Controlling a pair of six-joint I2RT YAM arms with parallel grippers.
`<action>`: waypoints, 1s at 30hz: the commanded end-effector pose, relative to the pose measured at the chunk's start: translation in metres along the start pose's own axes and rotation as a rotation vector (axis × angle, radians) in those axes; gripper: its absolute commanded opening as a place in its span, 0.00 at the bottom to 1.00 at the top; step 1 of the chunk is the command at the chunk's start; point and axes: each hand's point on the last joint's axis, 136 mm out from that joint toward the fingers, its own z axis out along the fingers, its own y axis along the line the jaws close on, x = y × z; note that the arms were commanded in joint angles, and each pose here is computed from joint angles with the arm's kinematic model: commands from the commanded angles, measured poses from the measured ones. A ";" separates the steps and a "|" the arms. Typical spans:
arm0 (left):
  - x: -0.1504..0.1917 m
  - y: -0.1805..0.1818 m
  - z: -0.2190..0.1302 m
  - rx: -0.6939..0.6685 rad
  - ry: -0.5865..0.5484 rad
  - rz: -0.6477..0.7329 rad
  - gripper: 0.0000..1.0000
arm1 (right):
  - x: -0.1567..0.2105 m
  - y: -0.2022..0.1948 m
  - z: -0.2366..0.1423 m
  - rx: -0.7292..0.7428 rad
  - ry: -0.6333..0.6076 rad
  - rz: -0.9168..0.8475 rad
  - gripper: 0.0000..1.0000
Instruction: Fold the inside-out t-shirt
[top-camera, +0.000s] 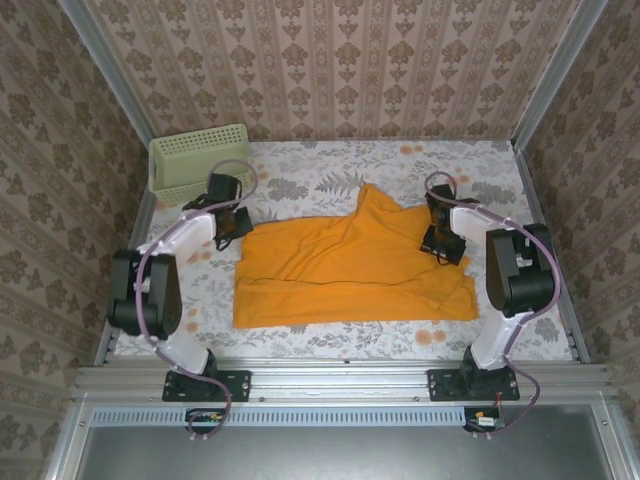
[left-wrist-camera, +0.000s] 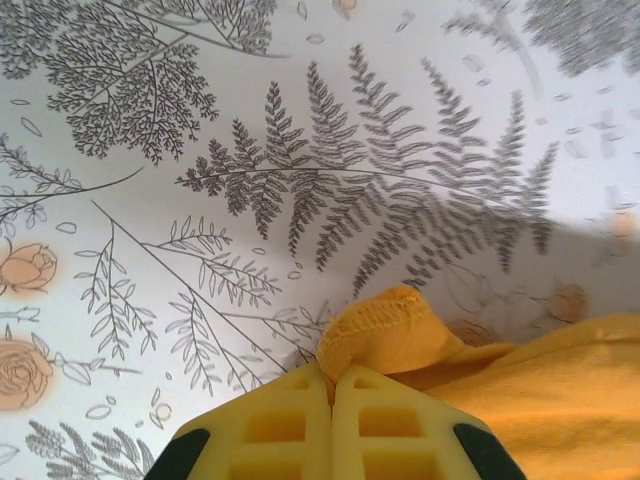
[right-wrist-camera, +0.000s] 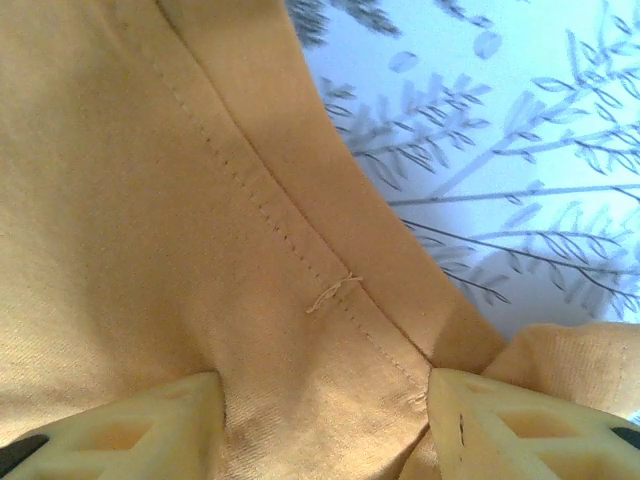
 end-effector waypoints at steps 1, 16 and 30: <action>-0.004 -0.008 -0.011 0.110 -0.059 -0.067 0.03 | 0.008 -0.020 -0.001 0.048 0.004 0.026 0.56; -0.001 -0.024 -0.010 0.245 -0.045 -0.095 0.01 | -0.090 0.058 -0.060 -0.174 -0.176 -0.082 0.59; 0.000 -0.020 -0.003 0.226 -0.033 -0.080 0.00 | -0.113 0.100 -0.013 -0.208 -0.074 -0.171 0.41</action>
